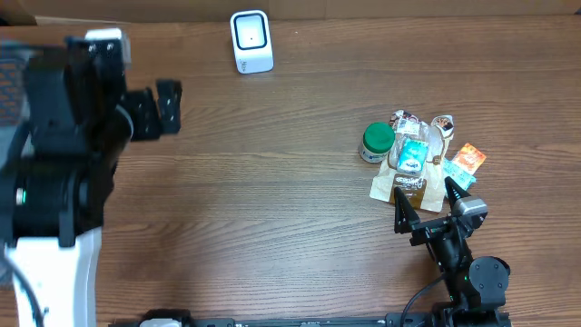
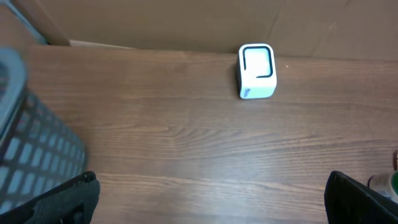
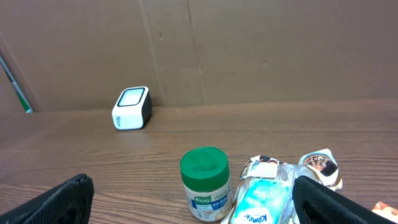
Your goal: Scan the item barcode
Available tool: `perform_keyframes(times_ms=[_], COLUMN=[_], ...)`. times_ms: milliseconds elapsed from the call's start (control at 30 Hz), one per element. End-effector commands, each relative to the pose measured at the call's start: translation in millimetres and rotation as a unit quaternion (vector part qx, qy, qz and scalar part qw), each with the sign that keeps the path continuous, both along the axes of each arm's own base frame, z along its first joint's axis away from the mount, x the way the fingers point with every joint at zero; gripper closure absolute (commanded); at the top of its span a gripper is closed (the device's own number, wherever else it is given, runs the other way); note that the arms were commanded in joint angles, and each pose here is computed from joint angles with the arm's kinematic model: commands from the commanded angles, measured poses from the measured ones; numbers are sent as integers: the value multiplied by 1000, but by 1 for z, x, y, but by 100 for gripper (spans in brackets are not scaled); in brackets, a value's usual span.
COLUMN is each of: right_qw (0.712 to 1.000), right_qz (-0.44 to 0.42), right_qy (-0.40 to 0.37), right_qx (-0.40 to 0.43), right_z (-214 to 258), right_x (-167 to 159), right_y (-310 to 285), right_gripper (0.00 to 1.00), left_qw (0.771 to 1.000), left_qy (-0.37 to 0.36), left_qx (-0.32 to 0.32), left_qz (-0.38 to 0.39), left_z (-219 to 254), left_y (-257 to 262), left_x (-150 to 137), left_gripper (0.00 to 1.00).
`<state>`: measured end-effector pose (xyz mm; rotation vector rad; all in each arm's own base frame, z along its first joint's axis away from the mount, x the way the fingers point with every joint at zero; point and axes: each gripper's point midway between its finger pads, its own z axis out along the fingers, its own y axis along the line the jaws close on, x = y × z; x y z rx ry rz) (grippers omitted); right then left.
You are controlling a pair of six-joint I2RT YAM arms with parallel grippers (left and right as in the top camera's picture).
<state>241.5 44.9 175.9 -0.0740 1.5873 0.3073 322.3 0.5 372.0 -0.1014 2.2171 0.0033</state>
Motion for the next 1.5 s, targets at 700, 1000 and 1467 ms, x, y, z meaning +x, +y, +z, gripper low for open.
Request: perform_keyframes(times_ms=[700, 1000, 1467], right_qw=[1000, 1000, 1000], right_qz=[2, 2, 2], right_qy=[-2, -2, -2], right_qx=[0, 0, 0], right_z=[-2, -2, -2], right_x=[0, 0, 0], right_y=[1, 1, 1], right_gripper=[0, 0, 0], left_qw=[950, 921, 949], left_qy=[-300, -378, -290], left_qx=[-24, -21, 47], left_qz=[-87, -88, -114], left_z=[-115, -147, -213], left_y=[-29, -31, -30], left_x=[-61, -75, -78], left_gripper=[0, 0, 0])
